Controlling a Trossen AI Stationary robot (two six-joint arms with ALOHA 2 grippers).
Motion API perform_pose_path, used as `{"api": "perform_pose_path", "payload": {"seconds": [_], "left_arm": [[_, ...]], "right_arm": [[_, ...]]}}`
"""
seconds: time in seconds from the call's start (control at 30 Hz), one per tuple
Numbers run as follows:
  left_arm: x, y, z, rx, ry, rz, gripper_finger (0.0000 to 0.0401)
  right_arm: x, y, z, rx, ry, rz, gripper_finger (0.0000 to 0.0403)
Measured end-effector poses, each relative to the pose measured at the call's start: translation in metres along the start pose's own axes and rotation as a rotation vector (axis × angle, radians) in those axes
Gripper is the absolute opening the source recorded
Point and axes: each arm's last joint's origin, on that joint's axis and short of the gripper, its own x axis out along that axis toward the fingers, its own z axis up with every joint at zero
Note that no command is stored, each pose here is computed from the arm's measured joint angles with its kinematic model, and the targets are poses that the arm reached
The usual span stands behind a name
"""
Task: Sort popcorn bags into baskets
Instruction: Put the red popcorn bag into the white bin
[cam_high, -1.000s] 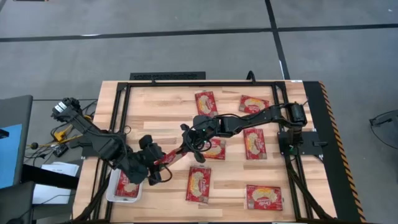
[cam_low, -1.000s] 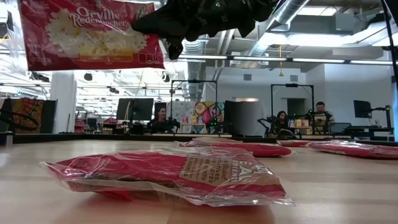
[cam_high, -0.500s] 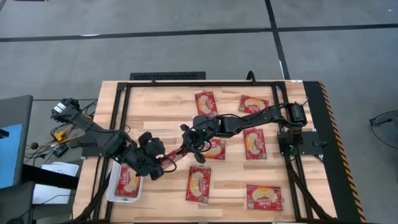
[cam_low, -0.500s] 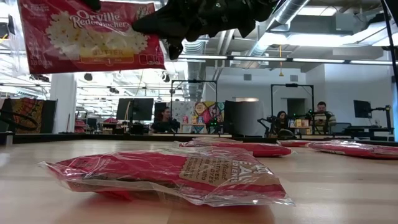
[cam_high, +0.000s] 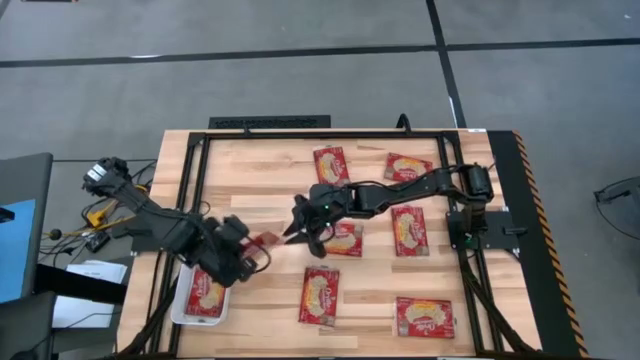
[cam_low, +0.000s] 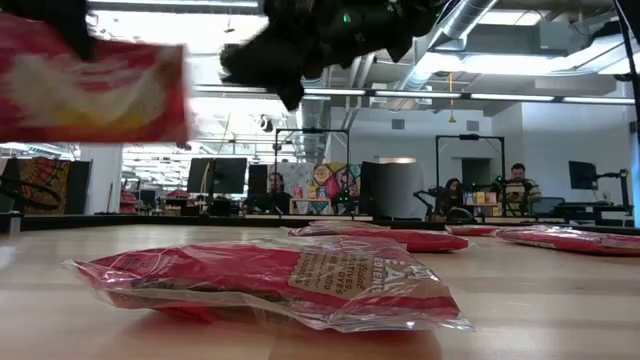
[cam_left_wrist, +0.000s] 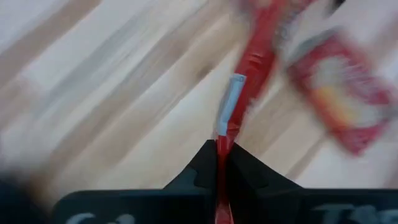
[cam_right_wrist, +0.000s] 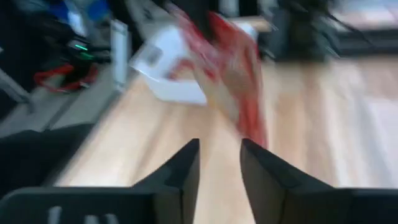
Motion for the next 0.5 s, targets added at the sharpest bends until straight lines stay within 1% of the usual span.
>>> {"api": "perform_pose_path", "payload": {"seconds": [0.1,0.2,0.3,0.37,0.5], "left_arm": [[-0.005,0.002,-0.013,-0.139,0.058,0.022,0.0002],[-0.011,0.009,-0.025,-0.235,0.137,0.081,0.0002],[-0.018,0.014,-0.039,-0.321,0.185,0.144,0.0001],[-0.022,0.016,-0.049,-0.383,0.198,0.161,0.0001],[-0.027,0.015,-0.06,-0.394,0.251,0.153,0.0001]], "right_arm": [[-0.008,-0.016,0.0,0.013,0.028,-0.08,0.0169],[-0.016,-0.034,-0.003,0.013,0.057,-0.13,0.019],[-0.024,-0.054,-0.002,0.01,0.051,-0.172,0.0201],[-0.03,-0.065,-0.003,0.015,0.052,-0.197,0.0204],[-0.039,-0.082,-0.004,0.034,0.056,-0.237,0.0201]]}}
